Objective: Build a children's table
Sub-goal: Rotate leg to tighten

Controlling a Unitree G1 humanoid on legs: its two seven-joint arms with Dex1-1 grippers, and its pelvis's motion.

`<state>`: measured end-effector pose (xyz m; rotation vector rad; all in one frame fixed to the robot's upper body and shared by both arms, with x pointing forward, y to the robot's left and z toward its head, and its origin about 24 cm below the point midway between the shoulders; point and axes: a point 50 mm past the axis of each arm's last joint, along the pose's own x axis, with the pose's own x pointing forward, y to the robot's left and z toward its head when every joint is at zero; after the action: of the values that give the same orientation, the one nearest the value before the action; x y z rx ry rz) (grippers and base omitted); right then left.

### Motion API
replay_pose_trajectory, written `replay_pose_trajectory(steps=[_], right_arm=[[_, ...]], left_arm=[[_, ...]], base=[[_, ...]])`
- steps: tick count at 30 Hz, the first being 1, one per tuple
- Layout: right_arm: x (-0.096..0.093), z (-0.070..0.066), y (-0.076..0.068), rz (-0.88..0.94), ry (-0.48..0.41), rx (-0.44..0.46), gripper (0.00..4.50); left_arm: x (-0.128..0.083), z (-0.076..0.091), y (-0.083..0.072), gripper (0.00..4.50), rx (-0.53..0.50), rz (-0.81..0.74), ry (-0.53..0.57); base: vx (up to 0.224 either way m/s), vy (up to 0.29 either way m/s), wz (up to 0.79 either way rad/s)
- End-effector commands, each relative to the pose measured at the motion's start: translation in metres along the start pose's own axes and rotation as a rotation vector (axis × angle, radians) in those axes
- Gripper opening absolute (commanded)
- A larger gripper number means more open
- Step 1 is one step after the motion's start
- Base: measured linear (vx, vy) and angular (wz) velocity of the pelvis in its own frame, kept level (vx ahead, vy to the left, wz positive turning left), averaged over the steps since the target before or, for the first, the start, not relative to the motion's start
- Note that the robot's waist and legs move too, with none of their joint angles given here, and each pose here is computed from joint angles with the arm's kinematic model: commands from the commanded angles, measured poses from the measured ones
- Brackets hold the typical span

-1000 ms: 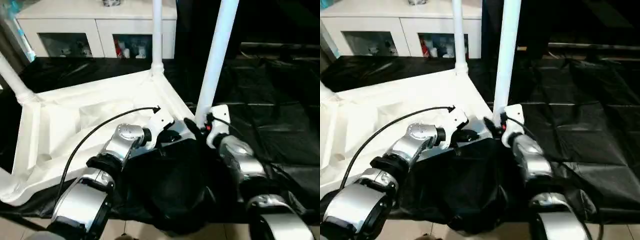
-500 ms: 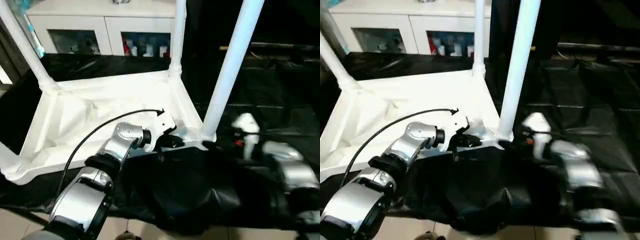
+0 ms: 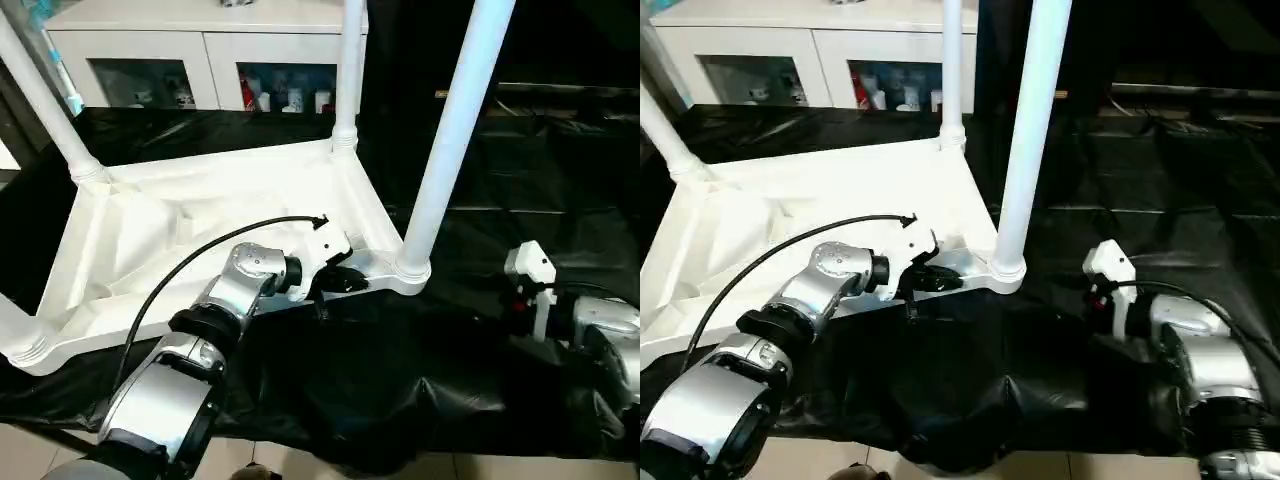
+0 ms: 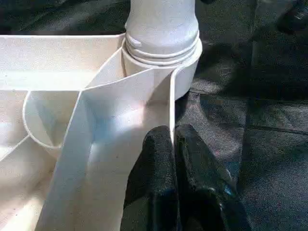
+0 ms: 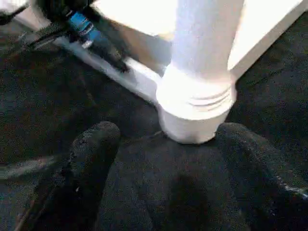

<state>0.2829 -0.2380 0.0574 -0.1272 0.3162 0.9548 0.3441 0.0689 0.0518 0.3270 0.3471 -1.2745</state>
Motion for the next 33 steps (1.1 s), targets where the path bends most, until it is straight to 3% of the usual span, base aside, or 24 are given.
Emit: replay_pose_trajectory(steps=[1,14,16,18,27,33], right_arm=[[0.005,0.011,-0.001,-0.021,-0.045,-0.034,3.64],[0.039,0.015,0.004,0.013,-0.061,-0.035,3.64],[0.041,0.015,0.004,0.028,-0.061,-0.03,3.29],[0.042,0.015,0.004,0.035,-0.058,-0.031,3.27],[0.045,0.015,0.003,0.052,-0.051,-0.028,2.39],[0.05,0.01,0.006,0.065,-0.041,-0.018,2.12]], left_arm=[[-0.001,0.009,-0.001,0.0,0.028,-0.049,-0.046],[-0.003,0.003,-0.01,0.0,0.041,-0.158,-0.019],[-0.003,0.002,-0.01,0.0,0.04,-0.159,-0.016],[-0.004,0.002,-0.01,0.0,0.041,-0.155,-0.015],[-0.008,0.001,-0.009,0.0,0.039,-0.151,-0.01],[-0.008,0.001,-0.008,0.0,0.039,-0.147,-0.008]], base=[[0.0,0.0,0.0],[0.0,0.0,0.0],[0.0,0.0,0.0],[0.0,0.0,0.0],[0.0,0.0,0.0],[0.0,0.0,0.0]])
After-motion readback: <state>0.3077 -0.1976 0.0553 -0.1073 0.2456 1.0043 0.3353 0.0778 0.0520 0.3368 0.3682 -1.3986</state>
